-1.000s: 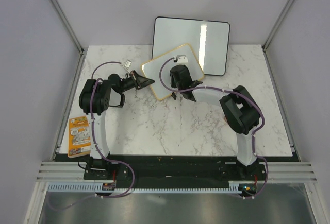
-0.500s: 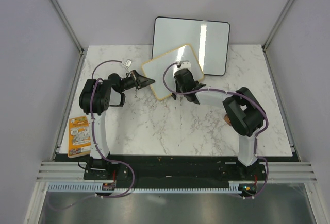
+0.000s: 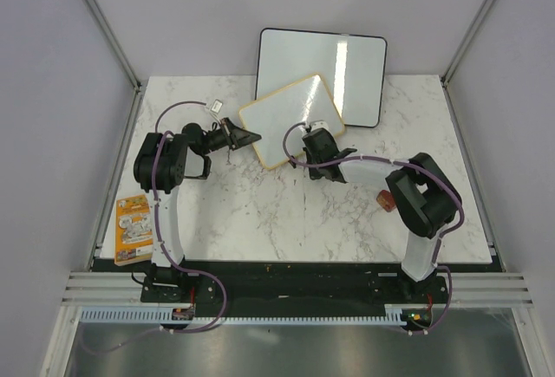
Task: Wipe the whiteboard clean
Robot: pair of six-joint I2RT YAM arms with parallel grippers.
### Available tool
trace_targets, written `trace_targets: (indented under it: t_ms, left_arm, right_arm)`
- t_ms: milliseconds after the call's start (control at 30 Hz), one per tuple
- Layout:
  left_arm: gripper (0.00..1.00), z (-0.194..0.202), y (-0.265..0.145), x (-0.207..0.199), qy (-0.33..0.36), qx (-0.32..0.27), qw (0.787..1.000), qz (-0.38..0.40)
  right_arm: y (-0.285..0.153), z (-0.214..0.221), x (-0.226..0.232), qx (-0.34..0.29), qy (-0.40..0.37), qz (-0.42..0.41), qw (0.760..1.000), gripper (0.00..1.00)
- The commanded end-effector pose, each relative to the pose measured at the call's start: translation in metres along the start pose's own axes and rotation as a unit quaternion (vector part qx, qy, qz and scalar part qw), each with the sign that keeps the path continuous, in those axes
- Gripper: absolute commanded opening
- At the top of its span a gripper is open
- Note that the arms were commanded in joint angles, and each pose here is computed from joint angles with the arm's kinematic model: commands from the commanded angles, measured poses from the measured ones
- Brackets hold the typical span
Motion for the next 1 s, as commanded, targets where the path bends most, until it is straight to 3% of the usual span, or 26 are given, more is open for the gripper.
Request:
trace_targets:
  t_ms: [0, 333, 467, 567, 600, 633, 767, 800, 967]
  left_arm:
    - [0.02, 0.005, 0.01, -0.025, 0.121, 0.02, 0.989, 0.084]
    - [0.02, 0.01, 0.012, -0.031, 0.131, 0.036, 0.986, 0.095]
    - [0.02, 0.012, 0.01, -0.034, 0.135, 0.038, 0.986, 0.096]
    - [0.02, 0.012, 0.009, -0.04, 0.142, 0.038, 0.984, 0.098]
    - [0.02, 0.012, 0.009, -0.041, 0.143, 0.037, 0.984, 0.098]
    - [0.02, 0.011, 0.008, -0.044, 0.146, 0.037, 0.984, 0.099]
    - [0.13, 0.011, 0.007, -0.048, 0.147, 0.038, 0.983, 0.1]
    - [0.19, 0.01, 0.007, -0.048, 0.147, 0.037, 0.983, 0.1]
    - [0.32, 0.011, 0.005, -0.053, 0.152, 0.032, 0.983, 0.098]
  right_arm:
    - [-0.032, 0.08, -0.016, 0.148, -0.032, 0.008, 0.988, 0.0]
    - [-0.053, 0.086, -0.002, 0.128, -0.029, -0.02, 0.991, 0.02]
    - [-0.056, 0.083, -0.001, 0.113, -0.022, -0.028, 0.993, 0.23]
    - [-0.061, 0.076, 0.0, 0.095, -0.018, -0.033, 0.995, 0.46]
    - [-0.062, 0.074, -0.001, 0.089, -0.016, -0.031, 0.995, 0.58]
    - [-0.065, 0.069, -0.002, 0.079, -0.012, -0.027, 0.996, 0.63]
    - [-0.072, 0.054, -0.006, 0.043, -0.004, -0.016, 0.999, 0.75]
    - [-0.077, 0.048, -0.008, 0.029, -0.001, -0.014, 0.999, 0.76]
    - [-0.089, 0.018, -0.02, -0.033, 0.009, 0.015, 0.999, 0.81]
Point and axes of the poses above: each gripper's point midway between its finger pads, its own y axis out along the fingers, its own x axis along the line the jaws close on, z = x × y, the point moved 5 cm from there along -y, back along the fingers, and after that the axes turned 3 degrees about -y, right-handed, at the moved point
